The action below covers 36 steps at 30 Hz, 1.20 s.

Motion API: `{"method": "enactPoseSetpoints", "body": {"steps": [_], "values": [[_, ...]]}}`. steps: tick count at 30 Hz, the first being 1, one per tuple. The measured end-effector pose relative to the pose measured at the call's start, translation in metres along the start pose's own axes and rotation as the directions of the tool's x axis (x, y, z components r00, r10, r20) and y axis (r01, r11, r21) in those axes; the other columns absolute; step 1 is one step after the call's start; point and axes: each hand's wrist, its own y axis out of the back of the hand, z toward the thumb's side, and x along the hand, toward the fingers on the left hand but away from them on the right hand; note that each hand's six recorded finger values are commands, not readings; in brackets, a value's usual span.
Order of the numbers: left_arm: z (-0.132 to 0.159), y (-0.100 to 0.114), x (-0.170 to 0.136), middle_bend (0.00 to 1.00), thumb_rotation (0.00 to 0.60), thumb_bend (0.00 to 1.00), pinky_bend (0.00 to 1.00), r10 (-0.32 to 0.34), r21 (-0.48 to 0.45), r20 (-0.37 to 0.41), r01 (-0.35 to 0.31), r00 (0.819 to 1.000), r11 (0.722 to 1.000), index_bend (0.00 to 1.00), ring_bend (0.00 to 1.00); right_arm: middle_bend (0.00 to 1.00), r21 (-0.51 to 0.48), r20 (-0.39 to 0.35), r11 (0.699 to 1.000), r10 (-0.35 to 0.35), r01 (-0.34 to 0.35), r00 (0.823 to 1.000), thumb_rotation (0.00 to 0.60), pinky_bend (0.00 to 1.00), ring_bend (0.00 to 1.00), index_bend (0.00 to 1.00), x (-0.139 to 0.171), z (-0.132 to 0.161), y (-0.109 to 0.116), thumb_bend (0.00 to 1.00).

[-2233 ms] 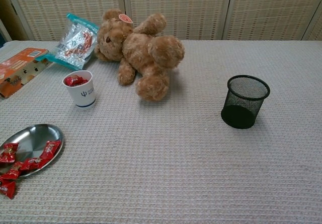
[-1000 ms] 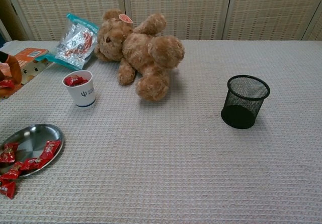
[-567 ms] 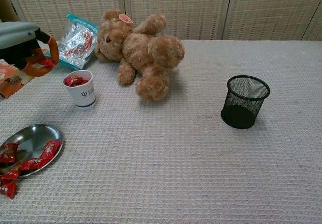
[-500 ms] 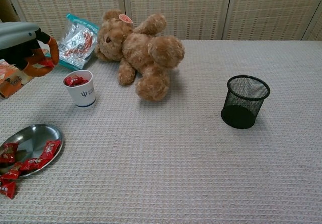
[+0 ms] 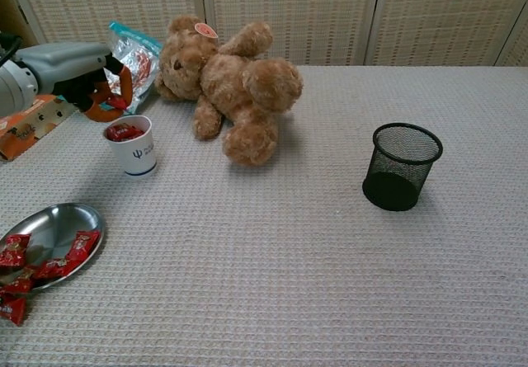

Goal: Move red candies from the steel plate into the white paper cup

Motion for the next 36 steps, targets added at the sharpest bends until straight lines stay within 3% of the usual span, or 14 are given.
{"method": "enactPoseSetpoints", "body": {"steps": [10,21,29,36], "values": [[-0.004,-0.007,0.002,0.90,0.600,0.40,1.00,-0.023,0.013,-0.016,0.023,1.000,1.000,0.40,0.90,0.00,0.001,-0.001,1.000,0.000,0.000,1.000,0.600,0.00,0.00,0.00,0.000,0.000,0.000,0.01],[-0.003,-0.003,-0.005,0.90,0.600,0.40,1.00,-0.019,0.011,-0.004,0.019,1.000,1.000,0.38,0.90,0.00,0.002,-0.001,1.000,0.000,0.000,1.000,0.600,0.00,0.00,0.00,0.000,0.000,0.000,0.01],[0.000,0.005,-0.018,0.90,0.600,0.40,1.00,-0.003,-0.004,0.025,0.003,1.000,1.000,0.32,0.90,0.00,0.002,-0.002,1.000,-0.003,0.003,1.000,0.600,0.00,0.00,0.00,0.001,0.001,0.001,0.02],[-0.009,-0.003,-0.033,0.90,0.600,0.40,1.00,-0.034,0.012,0.021,0.034,0.999,0.999,0.29,0.90,0.00,0.000,-0.005,1.000,-0.006,0.006,1.000,0.600,0.00,0.00,0.00,0.002,0.001,0.002,0.01]]}}
